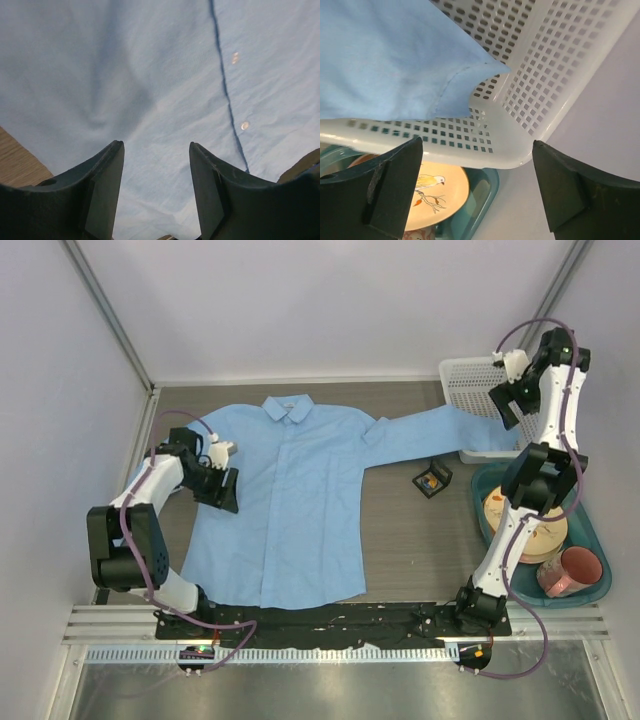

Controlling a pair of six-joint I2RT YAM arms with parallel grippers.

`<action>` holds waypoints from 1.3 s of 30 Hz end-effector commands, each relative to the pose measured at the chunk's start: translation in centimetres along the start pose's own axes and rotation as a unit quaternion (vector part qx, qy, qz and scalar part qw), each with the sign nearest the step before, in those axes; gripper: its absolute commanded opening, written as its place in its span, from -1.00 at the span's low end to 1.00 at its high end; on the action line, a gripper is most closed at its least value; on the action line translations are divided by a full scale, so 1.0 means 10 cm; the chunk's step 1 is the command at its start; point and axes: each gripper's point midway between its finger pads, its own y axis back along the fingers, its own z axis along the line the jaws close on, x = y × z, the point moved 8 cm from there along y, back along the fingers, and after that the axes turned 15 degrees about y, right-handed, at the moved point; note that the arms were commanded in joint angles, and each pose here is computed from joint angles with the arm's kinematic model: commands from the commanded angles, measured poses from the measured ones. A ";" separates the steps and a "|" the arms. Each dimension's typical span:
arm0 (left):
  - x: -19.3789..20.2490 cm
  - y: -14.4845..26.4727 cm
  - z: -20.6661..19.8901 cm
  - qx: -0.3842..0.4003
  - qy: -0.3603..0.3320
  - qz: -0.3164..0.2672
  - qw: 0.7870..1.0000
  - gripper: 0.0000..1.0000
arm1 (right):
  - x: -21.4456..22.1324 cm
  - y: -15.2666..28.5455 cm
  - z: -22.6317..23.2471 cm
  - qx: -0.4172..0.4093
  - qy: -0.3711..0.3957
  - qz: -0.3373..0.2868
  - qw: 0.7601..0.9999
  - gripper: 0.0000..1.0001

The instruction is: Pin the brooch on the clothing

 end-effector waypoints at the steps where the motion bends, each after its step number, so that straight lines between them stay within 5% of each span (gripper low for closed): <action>1: -0.33 0.49 -0.26 0.060 -0.038 -0.116 0.991 0.23 | -0.27 1.09 0.07 0.062 -0.015 -0.164 0.984 0.89; 8: -0.87 0.79 -0.32 0.036 -0.056 -0.236 0.969 0.39 | -1.03 1.32 0.76 0.000 -0.017 -0.259 0.966 0.74; 15: -1.61 0.70 -0.12 -0.012 0.040 -0.286 0.957 0.35 | -1.97 0.82 1.57 -0.128 -0.094 -0.337 0.928 0.08; 19: -1.90 0.57 -0.04 -0.008 0.065 -0.305 0.950 0.26 | -2.38 0.49 1.99 -0.181 -0.100 -0.331 0.921 -0.06; 29: -1.95 -0.15 0.32 -0.032 0.091 -0.191 0.977 0.11 | -2.87 -0.31 2.78 -0.202 -0.075 -0.277 0.936 -0.15; 39: -1.45 -0.48 0.56 -0.098 0.107 -0.099 0.984 -0.08 | -2.49 -1.00 3.01 -0.180 -0.093 -0.151 0.968 -0.26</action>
